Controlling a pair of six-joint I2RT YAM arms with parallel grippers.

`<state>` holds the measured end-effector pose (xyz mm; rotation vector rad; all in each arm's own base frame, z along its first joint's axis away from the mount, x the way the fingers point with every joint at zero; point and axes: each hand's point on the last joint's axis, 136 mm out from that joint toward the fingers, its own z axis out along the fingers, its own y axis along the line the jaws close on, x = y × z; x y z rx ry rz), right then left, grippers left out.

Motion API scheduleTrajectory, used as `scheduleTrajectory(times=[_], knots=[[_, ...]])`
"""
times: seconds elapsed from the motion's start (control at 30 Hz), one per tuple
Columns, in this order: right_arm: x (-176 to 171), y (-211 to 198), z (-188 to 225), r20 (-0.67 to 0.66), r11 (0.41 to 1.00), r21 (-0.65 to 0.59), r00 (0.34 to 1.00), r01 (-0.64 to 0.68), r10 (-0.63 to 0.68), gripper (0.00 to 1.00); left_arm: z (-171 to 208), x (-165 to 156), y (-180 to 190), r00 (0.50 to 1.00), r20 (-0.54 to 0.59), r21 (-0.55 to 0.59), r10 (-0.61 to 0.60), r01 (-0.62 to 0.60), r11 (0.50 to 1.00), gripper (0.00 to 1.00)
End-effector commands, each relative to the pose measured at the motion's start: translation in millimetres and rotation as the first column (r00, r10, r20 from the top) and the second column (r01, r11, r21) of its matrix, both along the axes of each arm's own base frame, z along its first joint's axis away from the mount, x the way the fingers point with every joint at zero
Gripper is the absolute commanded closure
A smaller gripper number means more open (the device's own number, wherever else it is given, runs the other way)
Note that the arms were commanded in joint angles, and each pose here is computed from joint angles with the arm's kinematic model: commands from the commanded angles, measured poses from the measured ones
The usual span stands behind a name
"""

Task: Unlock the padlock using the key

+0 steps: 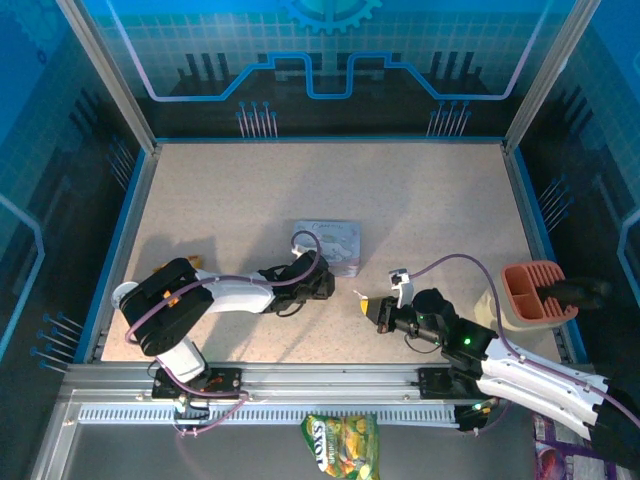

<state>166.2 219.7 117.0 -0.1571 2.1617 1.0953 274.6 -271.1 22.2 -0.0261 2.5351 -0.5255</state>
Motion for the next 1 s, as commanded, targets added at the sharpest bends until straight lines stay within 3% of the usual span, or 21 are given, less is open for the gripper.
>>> scheduleTrajectory(times=[0.0, 0.67, 0.97], knots=[[2, 2, 11, 0.015, 0.999, 0.033, 1.0, -0.001, 0.0, 1.0, -5, -5, -11, 0.998, -0.053, -0.036, -0.026, 0.024, 0.999, 0.6], [1, 5, 0, -0.039, 0.999, 0.033, 0.999, 0.001, 0.0, 1.0, 18, -15, -13, 0.998, -0.041, -0.154, -0.05, 0.043, 0.987, 0.75], [0, 6, -4, -0.054, 1.0, 0.029, 0.999, 0.008, -0.006, 1.0, -1, -20, 8, 0.998, -0.051, -0.191, 0.035, -0.045, 0.981, 0.65]])
